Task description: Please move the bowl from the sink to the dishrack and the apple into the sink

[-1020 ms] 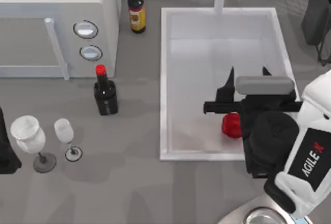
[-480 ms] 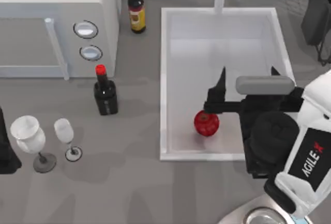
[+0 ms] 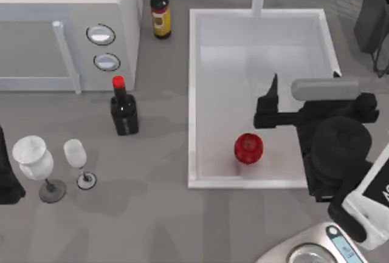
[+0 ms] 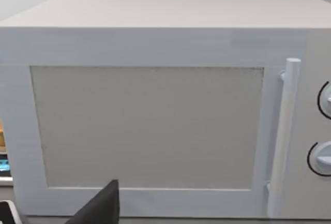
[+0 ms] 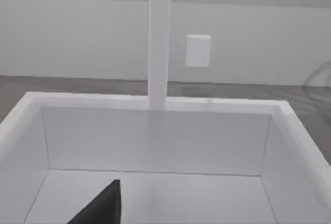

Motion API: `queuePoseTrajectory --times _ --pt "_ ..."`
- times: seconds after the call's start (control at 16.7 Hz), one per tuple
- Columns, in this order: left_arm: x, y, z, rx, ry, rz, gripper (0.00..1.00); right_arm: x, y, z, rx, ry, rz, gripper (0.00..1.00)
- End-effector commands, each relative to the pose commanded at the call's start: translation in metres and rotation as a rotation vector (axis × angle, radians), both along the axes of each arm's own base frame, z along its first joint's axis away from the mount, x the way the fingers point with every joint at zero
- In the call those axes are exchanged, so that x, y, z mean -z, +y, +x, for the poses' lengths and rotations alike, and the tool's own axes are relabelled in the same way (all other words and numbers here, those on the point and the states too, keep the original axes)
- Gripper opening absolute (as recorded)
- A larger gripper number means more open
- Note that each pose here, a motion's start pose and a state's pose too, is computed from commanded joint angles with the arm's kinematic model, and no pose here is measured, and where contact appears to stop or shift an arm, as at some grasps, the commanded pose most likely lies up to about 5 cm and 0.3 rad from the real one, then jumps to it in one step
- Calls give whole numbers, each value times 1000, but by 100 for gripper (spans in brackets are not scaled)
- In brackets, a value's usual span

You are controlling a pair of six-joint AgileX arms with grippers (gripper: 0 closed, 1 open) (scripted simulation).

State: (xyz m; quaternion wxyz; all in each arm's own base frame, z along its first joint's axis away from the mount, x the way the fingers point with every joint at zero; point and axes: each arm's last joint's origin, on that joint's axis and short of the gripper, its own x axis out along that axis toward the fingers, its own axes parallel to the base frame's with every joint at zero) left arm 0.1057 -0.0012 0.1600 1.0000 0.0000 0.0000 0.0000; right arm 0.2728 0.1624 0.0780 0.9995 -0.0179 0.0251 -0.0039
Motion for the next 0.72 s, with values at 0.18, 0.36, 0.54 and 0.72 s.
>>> queuePoseTrajectory --times 0.18,0.36,0.54,0.72 --pt "0 0 0 0 0 0 100 -28 -25 -3 0 30 -15 100" --pt "0 0 0 0 0 0 100 -68 -54 -16 1 19 -5 100" --pt "0 0 0 0 0 0 100 -110 -85 -44 2 -41 22 100" --pt "0 0 0 0 0 0 100 -138 -114 -84 2 -110 43 100"
